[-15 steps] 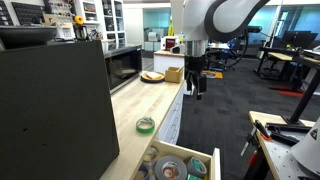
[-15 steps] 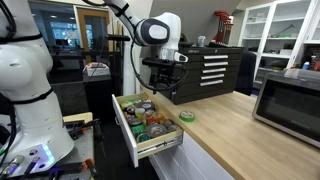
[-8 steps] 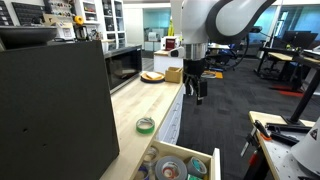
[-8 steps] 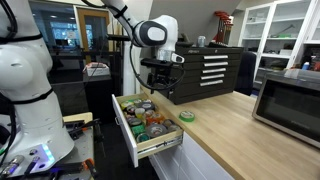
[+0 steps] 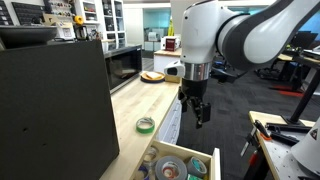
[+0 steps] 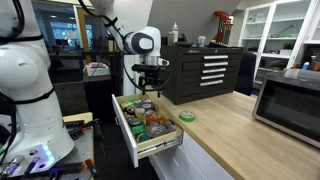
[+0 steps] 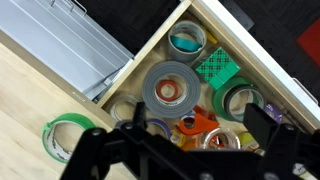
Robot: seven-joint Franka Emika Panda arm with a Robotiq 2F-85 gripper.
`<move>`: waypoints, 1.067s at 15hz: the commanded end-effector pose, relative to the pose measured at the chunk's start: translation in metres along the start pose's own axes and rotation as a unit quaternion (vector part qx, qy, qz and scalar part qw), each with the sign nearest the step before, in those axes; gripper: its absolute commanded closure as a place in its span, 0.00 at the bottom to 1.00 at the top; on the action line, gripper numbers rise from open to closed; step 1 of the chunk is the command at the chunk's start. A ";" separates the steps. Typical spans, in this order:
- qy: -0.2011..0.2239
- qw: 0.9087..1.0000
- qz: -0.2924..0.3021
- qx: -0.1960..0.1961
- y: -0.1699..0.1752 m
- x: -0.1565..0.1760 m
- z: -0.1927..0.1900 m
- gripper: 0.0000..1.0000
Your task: Take the black tape from the drawer and put it on the counter top
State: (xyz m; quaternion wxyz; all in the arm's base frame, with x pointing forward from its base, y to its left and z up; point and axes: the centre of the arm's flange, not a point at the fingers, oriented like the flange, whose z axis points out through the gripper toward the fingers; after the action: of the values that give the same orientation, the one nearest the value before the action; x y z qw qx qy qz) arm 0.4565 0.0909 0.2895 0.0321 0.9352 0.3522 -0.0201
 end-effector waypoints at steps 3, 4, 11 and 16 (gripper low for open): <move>0.006 0.999 -0.031 -0.019 -0.047 0.025 0.025 0.00; 0.002 1.000 -0.026 -0.014 -0.034 0.020 0.014 0.00; 0.000 1.000 -0.027 -0.011 -0.035 0.021 0.018 0.00; 0.021 1.000 -0.008 -0.011 -0.039 0.030 0.028 0.00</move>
State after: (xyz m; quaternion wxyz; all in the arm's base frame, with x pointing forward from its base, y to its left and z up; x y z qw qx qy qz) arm 0.4492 0.1300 0.2686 0.0400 0.9257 0.3757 -0.0160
